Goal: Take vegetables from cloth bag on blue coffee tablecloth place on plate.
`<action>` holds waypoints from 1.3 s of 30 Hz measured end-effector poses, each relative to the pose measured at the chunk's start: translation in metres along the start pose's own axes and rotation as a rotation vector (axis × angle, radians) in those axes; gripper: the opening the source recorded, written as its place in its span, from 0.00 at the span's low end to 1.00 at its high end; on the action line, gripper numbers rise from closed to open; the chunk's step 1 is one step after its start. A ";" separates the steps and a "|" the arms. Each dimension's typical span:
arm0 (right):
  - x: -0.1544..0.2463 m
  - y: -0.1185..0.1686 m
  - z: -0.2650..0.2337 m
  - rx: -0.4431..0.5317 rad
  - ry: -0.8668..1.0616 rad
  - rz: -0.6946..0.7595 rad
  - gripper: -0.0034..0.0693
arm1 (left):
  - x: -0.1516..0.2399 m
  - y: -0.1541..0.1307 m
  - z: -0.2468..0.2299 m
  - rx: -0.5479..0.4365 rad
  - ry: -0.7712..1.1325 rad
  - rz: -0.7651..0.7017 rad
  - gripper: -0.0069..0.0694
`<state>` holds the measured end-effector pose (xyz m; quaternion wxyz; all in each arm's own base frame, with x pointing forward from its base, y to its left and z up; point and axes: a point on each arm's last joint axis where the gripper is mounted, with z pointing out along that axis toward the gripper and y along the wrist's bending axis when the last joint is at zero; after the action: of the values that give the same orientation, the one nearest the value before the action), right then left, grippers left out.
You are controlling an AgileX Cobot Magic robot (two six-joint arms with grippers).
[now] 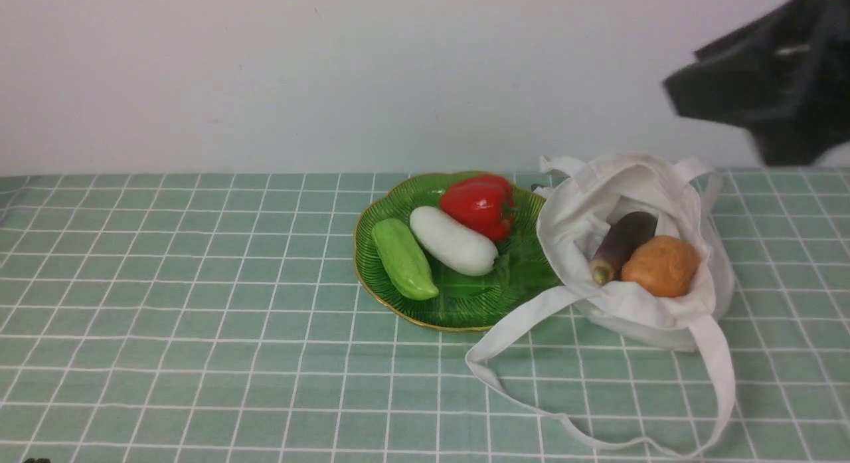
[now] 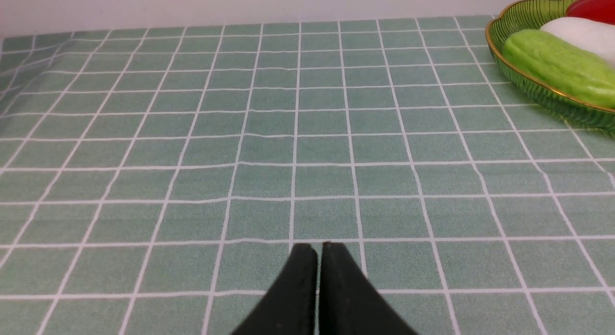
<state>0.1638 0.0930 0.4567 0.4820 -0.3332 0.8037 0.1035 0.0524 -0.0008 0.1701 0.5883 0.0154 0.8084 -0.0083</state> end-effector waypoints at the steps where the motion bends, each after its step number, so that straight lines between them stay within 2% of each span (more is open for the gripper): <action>1: 0.003 0.003 -0.016 0.004 -0.015 0.010 0.22 | 0.000 0.000 0.000 0.000 0.000 0.000 0.08; 3: 0.015 0.011 -0.051 0.021 -0.075 0.027 0.11 | 0.000 0.000 0.000 0.000 0.000 0.000 0.08; 7: 0.058 0.026 -0.084 0.061 -0.211 0.033 0.04 | 0.000 0.000 0.000 0.000 0.000 0.000 0.08; 11: 0.117 0.037 -0.069 0.111 -0.351 0.056 0.03 | 0.000 0.000 0.000 0.000 0.000 0.000 0.08; 16: 0.159 0.041 -0.035 0.140 -0.450 0.113 0.03 | 0.000 0.000 0.000 0.000 0.000 0.000 0.08; 21: 0.169 0.040 -0.022 0.161 -0.495 0.141 0.03 | 0.000 0.000 0.000 0.000 0.000 0.000 0.08; 39: 0.172 0.041 -0.020 0.151 -0.466 0.141 0.03 | 0.000 0.000 0.000 0.000 0.000 0.000 0.08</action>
<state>0.0693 0.0394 0.3159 0.6694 -0.2066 0.6975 0.1507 0.0524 -0.0008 0.1701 0.5883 0.0154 0.8084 -0.0083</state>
